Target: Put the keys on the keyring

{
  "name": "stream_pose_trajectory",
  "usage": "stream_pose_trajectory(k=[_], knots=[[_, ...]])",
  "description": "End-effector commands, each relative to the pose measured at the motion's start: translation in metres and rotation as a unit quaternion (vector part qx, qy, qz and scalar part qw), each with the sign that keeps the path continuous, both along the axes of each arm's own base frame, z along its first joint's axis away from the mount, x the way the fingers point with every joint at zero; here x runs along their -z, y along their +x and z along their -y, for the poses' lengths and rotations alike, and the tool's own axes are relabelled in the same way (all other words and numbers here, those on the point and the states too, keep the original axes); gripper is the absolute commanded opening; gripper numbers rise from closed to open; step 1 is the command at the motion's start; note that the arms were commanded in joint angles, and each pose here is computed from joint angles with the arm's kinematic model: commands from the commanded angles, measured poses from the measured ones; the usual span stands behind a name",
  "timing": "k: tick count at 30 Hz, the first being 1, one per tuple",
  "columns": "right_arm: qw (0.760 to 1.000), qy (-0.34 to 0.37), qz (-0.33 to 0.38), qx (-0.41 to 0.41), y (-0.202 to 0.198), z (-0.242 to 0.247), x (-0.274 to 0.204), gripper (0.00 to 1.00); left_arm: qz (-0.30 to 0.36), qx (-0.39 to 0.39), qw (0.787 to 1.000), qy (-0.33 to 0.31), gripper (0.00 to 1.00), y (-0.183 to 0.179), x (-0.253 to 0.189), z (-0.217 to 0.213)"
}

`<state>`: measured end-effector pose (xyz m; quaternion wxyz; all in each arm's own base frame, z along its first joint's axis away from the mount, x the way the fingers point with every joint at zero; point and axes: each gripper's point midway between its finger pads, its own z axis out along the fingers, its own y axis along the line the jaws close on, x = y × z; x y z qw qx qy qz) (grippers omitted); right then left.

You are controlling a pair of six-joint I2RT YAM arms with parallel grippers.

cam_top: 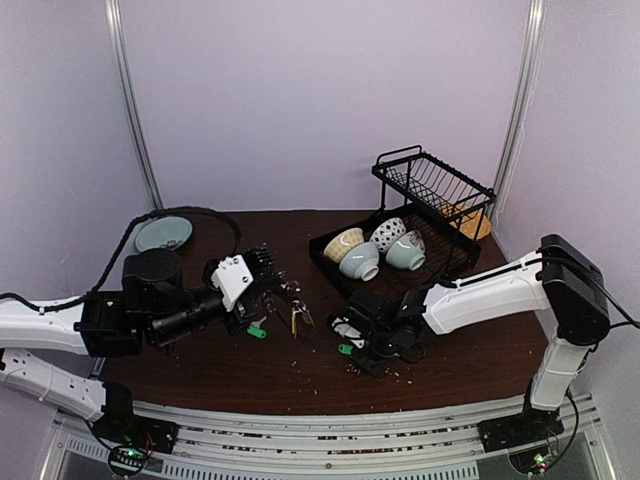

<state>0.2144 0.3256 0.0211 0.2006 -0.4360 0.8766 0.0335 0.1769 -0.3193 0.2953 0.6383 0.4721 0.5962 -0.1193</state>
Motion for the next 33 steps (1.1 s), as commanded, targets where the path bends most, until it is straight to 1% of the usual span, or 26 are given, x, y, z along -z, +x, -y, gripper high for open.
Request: stream_pose_trajectory(k=[1, 3, 5, 8, 11, 18, 23, 25, 28, 32, 33], knots=[[1.0, -0.018, 0.012, 0.005, 0.006, 0.004, -0.002, 0.12, 0.012, -0.004, 0.999, -0.033, 0.0, 0.0, -0.02, -0.002], [1.0, -0.019, 0.016, 0.008, 0.007, 0.006, -0.002, 0.08, 0.011, -0.005, 0.999, -0.034, 0.0, 0.0, -0.02, -0.003], [1.0, -0.019, 0.02, 0.011, 0.009, 0.007, -0.003, 0.0, 0.011, -0.006, 0.999, -0.035, 0.0, 0.0, -0.019, -0.003], [1.0, -0.019, 0.018, 0.012, 0.01, 0.006, -0.008, 0.0, 0.009, -0.006, 0.999, -0.034, 0.0, 0.0, -0.019, -0.003], [1.0, -0.005, 0.015, 0.011, 0.009, 0.0, -0.022, 0.0, 0.009, -0.006, 0.999, -0.035, 0.0, 0.0, -0.019, -0.004], [0.997, 0.081, -0.01, 0.004, -0.005, -0.013, -0.075, 0.0, 0.01, -0.003, 0.999, -0.035, 0.0, -0.001, -0.02, -0.002], [0.991, 0.127, -0.029, 0.002, -0.014, -0.011, -0.098, 0.0, 0.012, 0.001, 0.999, -0.038, 0.0, -0.001, -0.022, 0.0], [0.988, 0.148, -0.039, -0.009, -0.019, -0.013, -0.11, 0.0, 0.011, 0.002, 0.999, -0.037, 0.0, -0.002, -0.021, 0.0], [0.98, 0.177, -0.075, -0.058, -0.041, -0.017, -0.122, 0.0, 0.008, 0.001, 0.999, -0.034, 0.0, -0.001, -0.019, 0.0], [0.973, 0.173, -0.111, -0.109, -0.065, -0.009, -0.13, 0.0, 0.003, -0.001, 1.0, -0.022, 0.0, 0.0, -0.011, 0.002], [0.969, 0.184, -0.113, -0.119, -0.07, -0.009, -0.139, 0.0, 0.001, -0.001, 1.0, -0.017, 0.0, 0.001, -0.008, 0.004]])
